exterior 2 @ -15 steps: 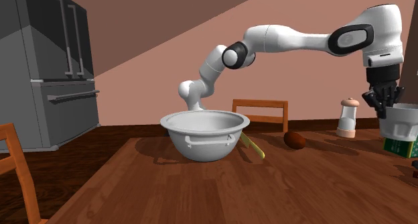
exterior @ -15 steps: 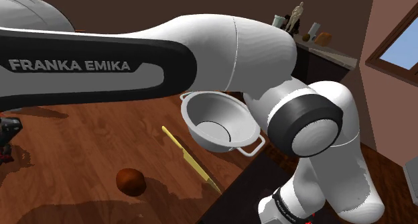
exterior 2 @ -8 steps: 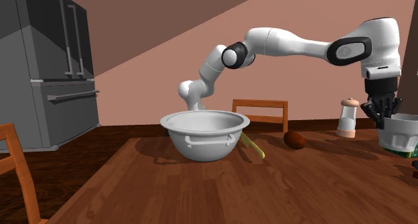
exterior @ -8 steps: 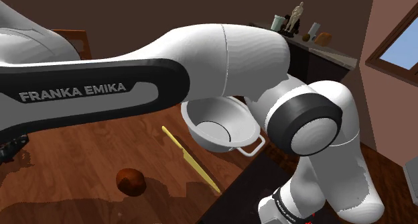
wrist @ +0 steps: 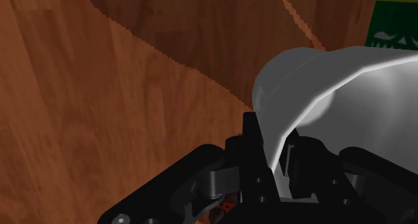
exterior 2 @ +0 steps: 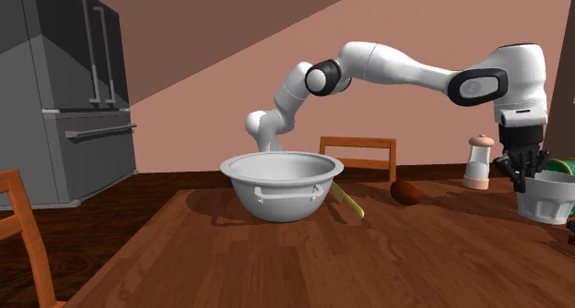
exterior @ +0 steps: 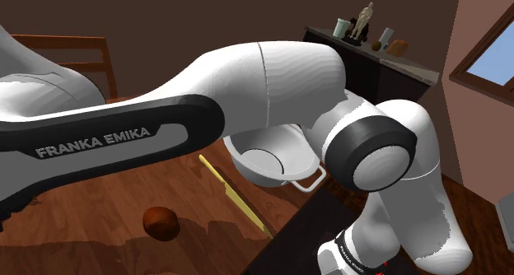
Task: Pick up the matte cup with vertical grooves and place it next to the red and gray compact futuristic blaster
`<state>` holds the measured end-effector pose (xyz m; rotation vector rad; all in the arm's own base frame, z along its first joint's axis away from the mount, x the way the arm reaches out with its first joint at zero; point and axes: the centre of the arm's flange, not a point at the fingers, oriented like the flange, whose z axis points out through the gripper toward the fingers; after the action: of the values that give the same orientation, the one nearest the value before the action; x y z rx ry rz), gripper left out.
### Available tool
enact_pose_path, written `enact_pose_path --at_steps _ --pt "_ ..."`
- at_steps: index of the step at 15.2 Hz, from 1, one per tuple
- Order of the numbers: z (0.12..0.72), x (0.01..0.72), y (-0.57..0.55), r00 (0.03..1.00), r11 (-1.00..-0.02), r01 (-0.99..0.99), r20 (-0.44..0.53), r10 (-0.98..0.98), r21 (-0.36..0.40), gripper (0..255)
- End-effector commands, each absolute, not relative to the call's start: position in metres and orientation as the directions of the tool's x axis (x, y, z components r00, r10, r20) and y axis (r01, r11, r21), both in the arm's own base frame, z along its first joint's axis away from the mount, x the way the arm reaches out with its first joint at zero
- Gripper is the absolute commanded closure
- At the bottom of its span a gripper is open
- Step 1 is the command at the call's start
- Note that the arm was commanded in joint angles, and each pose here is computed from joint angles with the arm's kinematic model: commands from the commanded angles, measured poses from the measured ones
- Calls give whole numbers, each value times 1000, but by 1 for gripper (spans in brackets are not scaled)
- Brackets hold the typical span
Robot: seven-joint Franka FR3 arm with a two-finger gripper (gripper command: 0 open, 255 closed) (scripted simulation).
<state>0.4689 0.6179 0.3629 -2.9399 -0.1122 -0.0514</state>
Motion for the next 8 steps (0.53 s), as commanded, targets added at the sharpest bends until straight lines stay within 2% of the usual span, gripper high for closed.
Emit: enact_pose_path --at_steps 1,6,7,8 --pt "362 469 618 996 -977 79 43 72 -198 255" --pt "362 469 618 996 -977 79 43 72 -198 255" --pt "362 469 618 996 -977 79 43 72 -198 0" --pt "362 469 618 996 -977 79 43 72 -198 0"
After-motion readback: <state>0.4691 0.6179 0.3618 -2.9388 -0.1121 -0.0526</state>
